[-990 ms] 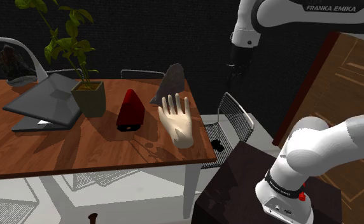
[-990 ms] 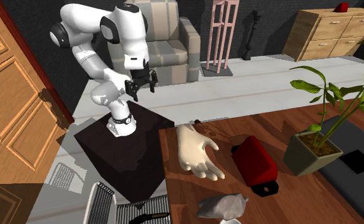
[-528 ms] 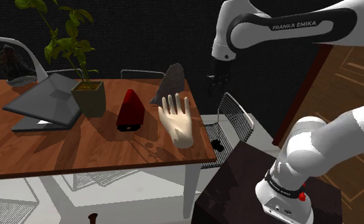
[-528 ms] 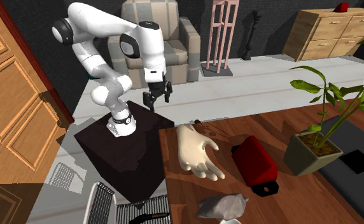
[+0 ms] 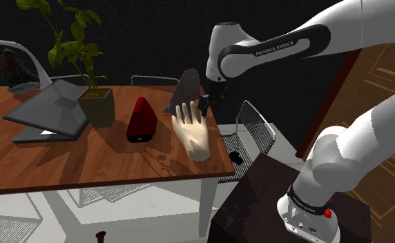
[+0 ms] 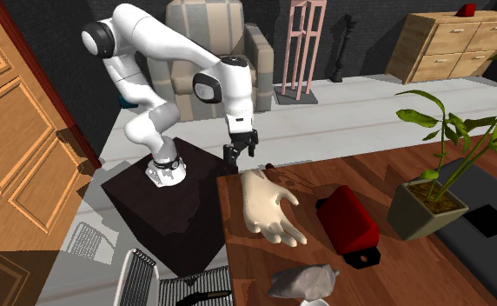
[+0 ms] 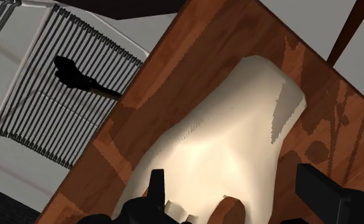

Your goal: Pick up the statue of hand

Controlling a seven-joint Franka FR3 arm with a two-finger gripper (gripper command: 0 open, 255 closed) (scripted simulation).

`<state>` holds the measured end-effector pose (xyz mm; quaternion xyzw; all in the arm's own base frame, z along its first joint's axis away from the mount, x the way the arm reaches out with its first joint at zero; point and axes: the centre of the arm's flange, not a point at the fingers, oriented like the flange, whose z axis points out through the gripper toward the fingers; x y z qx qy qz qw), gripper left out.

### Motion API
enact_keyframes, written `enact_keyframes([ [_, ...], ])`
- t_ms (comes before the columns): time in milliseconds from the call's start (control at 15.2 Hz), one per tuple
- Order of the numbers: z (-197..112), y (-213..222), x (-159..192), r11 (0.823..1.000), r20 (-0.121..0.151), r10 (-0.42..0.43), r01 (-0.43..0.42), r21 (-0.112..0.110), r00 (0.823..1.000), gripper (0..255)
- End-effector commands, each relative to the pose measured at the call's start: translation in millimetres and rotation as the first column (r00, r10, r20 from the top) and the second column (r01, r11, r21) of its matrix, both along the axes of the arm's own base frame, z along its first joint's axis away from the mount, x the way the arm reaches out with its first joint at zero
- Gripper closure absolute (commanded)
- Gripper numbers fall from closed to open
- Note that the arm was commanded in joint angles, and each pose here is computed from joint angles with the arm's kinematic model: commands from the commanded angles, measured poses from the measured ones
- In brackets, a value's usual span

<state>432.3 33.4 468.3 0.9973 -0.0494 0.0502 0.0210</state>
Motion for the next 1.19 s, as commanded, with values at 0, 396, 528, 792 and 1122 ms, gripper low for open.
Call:
enact_keyframes([
  [0, -11, 11, 23, 1.000, 0.015, 0.004, -0.004, -0.005, 1.000, 0],
  [396, -52, 39, 80, 1.000, 0.054, 0.018, -0.017, -0.024, 0.998, 0],
  [528, -66, 48, 99, 0.999, 0.067, 0.022, -0.021, -0.030, 0.997, 0],
  [792, -91, 66, 136, 0.999, 0.092, 0.031, -0.028, -0.042, 0.995, 0],
  [1122, -117, 66, 136, 0.999, 0.092, 0.031, -0.028, -0.042, 0.995, 0],
])
